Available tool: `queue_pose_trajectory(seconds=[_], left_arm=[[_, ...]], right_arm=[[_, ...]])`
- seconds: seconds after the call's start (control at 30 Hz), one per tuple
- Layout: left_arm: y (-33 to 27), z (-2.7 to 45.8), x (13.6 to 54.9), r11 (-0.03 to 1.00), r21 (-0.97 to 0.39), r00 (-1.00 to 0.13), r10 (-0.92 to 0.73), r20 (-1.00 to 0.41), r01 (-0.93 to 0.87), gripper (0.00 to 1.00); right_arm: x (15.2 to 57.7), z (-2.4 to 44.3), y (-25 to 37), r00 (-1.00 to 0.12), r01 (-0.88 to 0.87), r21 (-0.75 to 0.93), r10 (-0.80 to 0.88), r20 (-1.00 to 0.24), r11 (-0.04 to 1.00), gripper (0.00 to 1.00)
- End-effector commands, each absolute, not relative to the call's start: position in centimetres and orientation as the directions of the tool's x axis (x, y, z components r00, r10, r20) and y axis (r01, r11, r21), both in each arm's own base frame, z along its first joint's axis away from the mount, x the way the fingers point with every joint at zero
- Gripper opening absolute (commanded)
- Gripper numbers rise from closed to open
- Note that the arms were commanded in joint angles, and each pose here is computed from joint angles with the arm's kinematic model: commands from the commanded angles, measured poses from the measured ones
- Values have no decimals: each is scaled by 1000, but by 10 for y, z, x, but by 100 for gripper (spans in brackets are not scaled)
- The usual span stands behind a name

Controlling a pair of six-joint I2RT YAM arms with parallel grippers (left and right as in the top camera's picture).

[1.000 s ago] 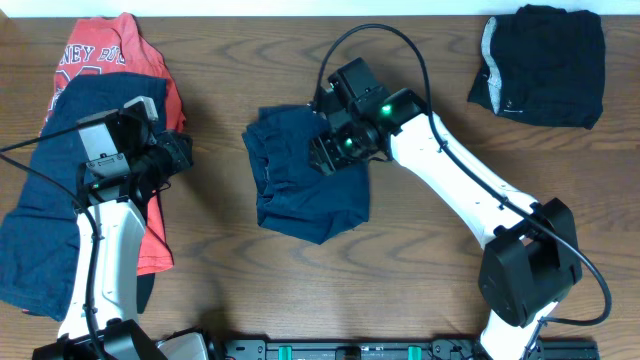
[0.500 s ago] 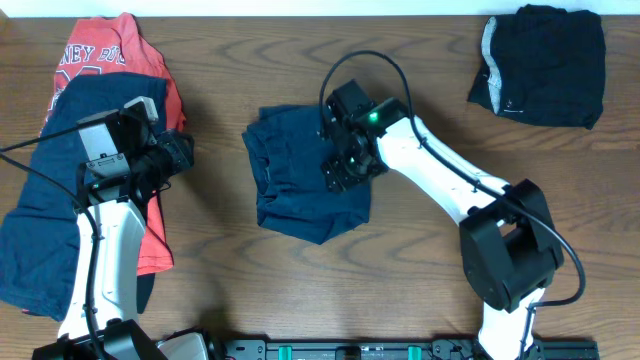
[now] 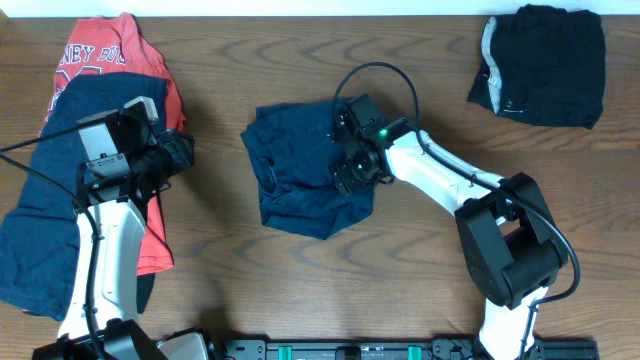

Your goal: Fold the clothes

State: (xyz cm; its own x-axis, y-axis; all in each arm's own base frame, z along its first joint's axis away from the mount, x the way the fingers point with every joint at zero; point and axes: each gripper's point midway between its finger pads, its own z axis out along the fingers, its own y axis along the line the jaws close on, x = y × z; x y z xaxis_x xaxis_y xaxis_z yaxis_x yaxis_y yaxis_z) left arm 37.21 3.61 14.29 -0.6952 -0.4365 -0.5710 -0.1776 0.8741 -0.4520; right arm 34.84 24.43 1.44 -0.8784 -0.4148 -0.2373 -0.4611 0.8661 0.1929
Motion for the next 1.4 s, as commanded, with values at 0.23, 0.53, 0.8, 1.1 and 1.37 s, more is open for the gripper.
queue_pose_trajectory(seconds=[0.23,0.53,0.8,1.1,1.37], left_arm=[[38,138,370,877,-444,-702,-433,-565,-184,35],[38,133,370,875,-445,-710,-436,-553,-190,35],[38,121,370,871,-447,-729,-441,-523,-206,35],[42,119,370,893,-407,-734,-405,-545,-191,35],[74,119,367,878,-389,-694,-463,-551,-277,36]], right_arm=[[390,-26,174,-921,-320,-12,-314,-231,947,68],[426,-19,124,-933,-221,-6,-213,-291,975,68],[451,39,125,-916,-208,16,-189,-354,978,69],[472,159,168,-824,-297,104,-199,-531,949,75],[460,157,254,-743,-438,53,-329,-583,897,77]])
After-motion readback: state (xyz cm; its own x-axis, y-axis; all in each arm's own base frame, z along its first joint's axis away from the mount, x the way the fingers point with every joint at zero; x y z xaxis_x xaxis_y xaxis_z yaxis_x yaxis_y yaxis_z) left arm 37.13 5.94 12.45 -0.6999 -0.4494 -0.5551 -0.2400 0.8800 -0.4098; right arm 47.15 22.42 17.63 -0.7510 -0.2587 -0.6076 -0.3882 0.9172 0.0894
